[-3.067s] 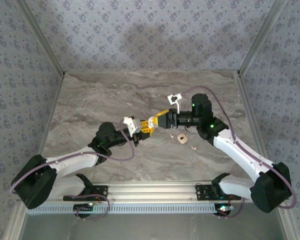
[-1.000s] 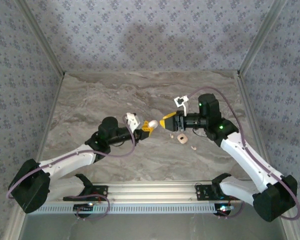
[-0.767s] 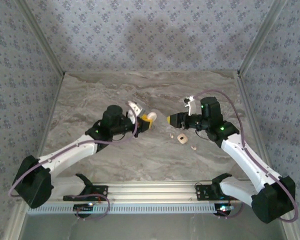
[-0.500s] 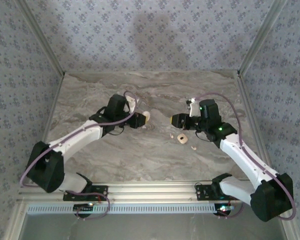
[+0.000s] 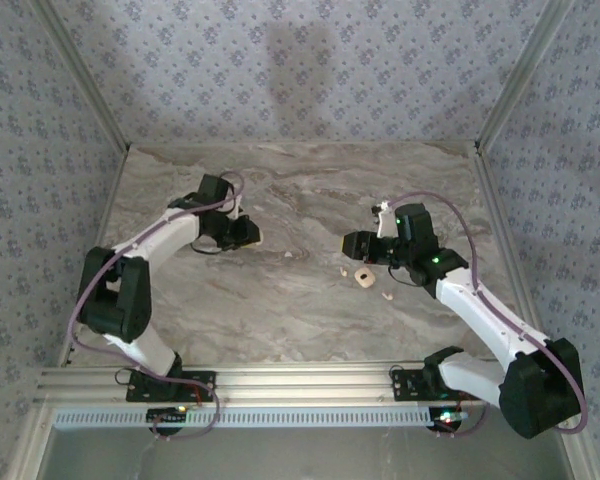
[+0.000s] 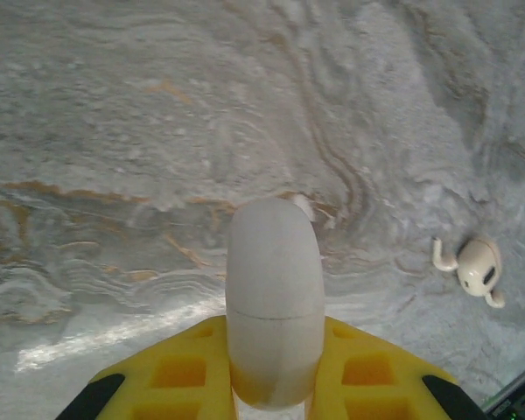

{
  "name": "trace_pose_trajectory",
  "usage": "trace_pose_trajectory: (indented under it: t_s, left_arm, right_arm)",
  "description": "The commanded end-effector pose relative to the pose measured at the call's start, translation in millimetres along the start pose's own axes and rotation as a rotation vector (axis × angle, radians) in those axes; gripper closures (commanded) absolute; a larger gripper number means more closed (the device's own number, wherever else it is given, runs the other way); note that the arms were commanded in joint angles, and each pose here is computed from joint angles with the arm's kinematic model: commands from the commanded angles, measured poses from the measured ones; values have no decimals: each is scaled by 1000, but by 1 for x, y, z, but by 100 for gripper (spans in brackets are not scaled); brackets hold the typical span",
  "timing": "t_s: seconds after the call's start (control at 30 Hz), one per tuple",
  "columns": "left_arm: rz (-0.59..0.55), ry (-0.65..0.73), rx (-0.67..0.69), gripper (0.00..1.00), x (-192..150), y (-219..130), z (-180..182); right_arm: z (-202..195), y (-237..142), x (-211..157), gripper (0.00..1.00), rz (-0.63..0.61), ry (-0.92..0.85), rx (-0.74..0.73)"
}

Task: Insert the wireless bluetooth earbuds into the charging case

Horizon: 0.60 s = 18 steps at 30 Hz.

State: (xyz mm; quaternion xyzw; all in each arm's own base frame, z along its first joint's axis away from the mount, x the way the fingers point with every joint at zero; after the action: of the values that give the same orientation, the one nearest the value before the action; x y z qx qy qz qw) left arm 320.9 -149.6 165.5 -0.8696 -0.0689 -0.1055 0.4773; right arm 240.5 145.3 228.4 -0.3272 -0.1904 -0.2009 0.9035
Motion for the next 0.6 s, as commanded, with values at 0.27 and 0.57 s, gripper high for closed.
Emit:
trace_pose_trajectory:
  t_s: [0.27, 0.57]
  left_arm:
    - [127, -99, 26, 82, 15, 25, 21]
    - [151, -147, 45, 80, 19, 37, 41]
  right_arm:
    - [5, -6, -1, 53, -13, -21, 20]
    - [5, -8, -2, 54, -14, -26, 19]
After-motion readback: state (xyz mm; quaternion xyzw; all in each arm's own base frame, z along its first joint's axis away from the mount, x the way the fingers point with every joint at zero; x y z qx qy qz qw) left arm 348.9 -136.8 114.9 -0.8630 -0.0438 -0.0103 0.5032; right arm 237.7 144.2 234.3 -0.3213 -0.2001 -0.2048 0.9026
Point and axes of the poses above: each hand's point on the last joint's axis, 136 mm out from that joint toward the fingers, its own y axis out along the fingers, its own z axis along the line the jaws close on, x = y × z, the point moved 8 cm from there along -y, back along the fingers, and after that the axes turned 7 degrees about y, right-handed, at the moved point
